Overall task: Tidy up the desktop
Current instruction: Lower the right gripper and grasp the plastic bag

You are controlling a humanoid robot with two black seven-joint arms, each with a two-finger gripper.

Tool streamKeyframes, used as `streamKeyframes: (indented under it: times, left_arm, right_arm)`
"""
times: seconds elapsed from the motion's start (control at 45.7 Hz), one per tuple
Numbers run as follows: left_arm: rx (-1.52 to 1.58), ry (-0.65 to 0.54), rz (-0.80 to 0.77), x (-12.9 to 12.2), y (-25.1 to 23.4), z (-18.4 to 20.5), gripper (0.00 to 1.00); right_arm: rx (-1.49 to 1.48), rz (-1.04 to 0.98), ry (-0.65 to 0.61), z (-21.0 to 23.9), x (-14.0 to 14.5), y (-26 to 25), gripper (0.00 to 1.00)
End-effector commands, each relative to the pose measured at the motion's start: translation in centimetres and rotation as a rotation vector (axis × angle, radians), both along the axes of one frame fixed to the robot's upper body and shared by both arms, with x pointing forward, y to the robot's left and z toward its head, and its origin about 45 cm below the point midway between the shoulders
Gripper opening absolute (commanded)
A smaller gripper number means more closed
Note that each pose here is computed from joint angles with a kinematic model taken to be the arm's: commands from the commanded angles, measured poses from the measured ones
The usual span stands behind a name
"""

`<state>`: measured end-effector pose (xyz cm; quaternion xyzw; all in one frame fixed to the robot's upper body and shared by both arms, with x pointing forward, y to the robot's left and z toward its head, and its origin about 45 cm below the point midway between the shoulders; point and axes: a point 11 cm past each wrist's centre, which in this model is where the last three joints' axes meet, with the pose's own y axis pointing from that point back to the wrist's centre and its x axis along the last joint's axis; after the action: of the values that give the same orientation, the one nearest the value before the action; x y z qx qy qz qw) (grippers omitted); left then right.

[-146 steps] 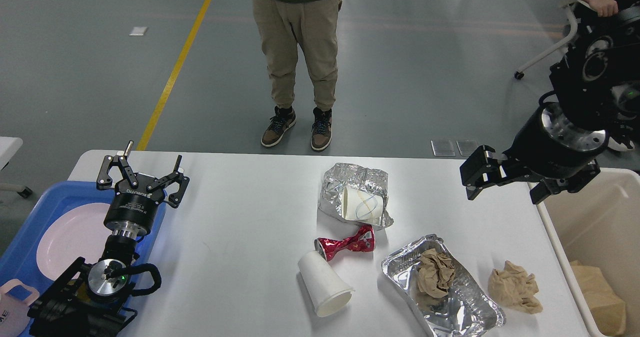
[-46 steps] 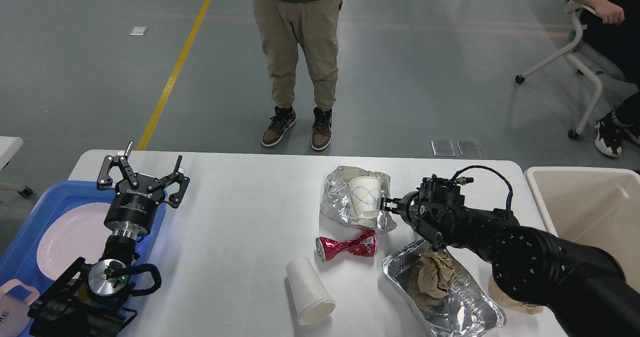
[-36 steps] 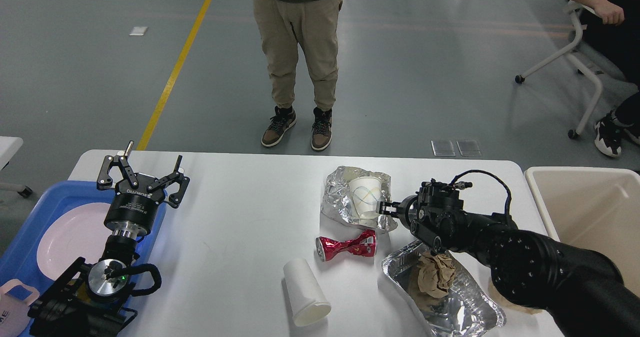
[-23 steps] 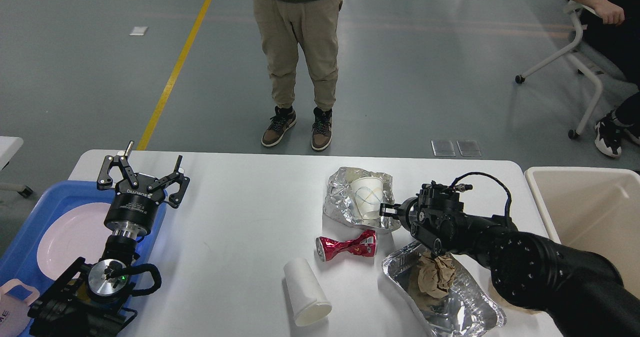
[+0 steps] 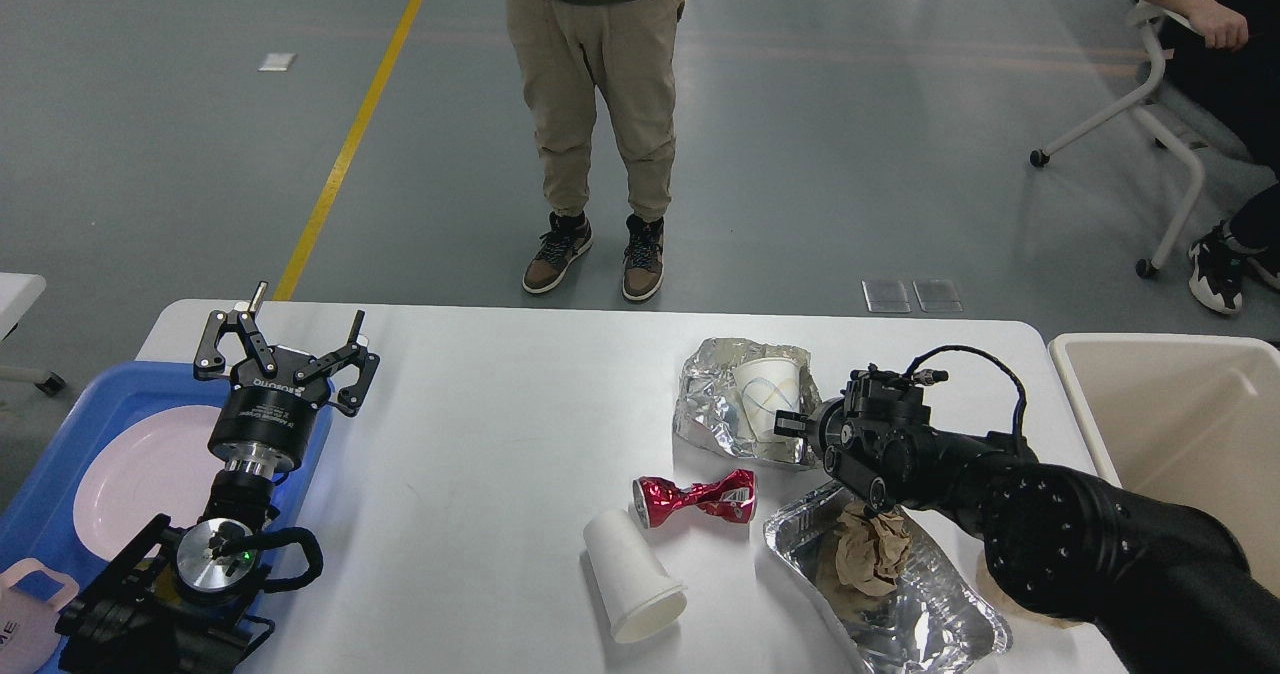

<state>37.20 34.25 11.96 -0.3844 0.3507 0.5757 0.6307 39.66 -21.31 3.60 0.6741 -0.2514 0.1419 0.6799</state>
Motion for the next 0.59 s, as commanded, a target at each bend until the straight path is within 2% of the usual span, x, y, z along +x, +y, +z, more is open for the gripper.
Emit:
streamKeyframes:
  times: [0.0,0.306,0.437,0.569]
  left_arm:
    - [0.0,0.0,0.0,0.0,0.0,0.0,0.96]
    - [0.0,0.001,-0.001,0.0,0.0,0.0,0.96]
    - [0.0,0.001,-0.001,0.0,0.0,0.0,0.96]
    - [0.0,0.001,-0.001,0.0,0.0,0.0,0.96]
  right_arm:
    - [-0.007,-0.005,0.0,0.0,0.0,-0.1,0.0]
    - [0.009,-0.027,0.013,0.6,0.4,-0.5,0.0]
    - [0.022,-0.03,0.037,2.1,1.2,-1.0,0.0]
    - [0.017,-0.045,0.083,5.4,1.8,-3.8,0.0]
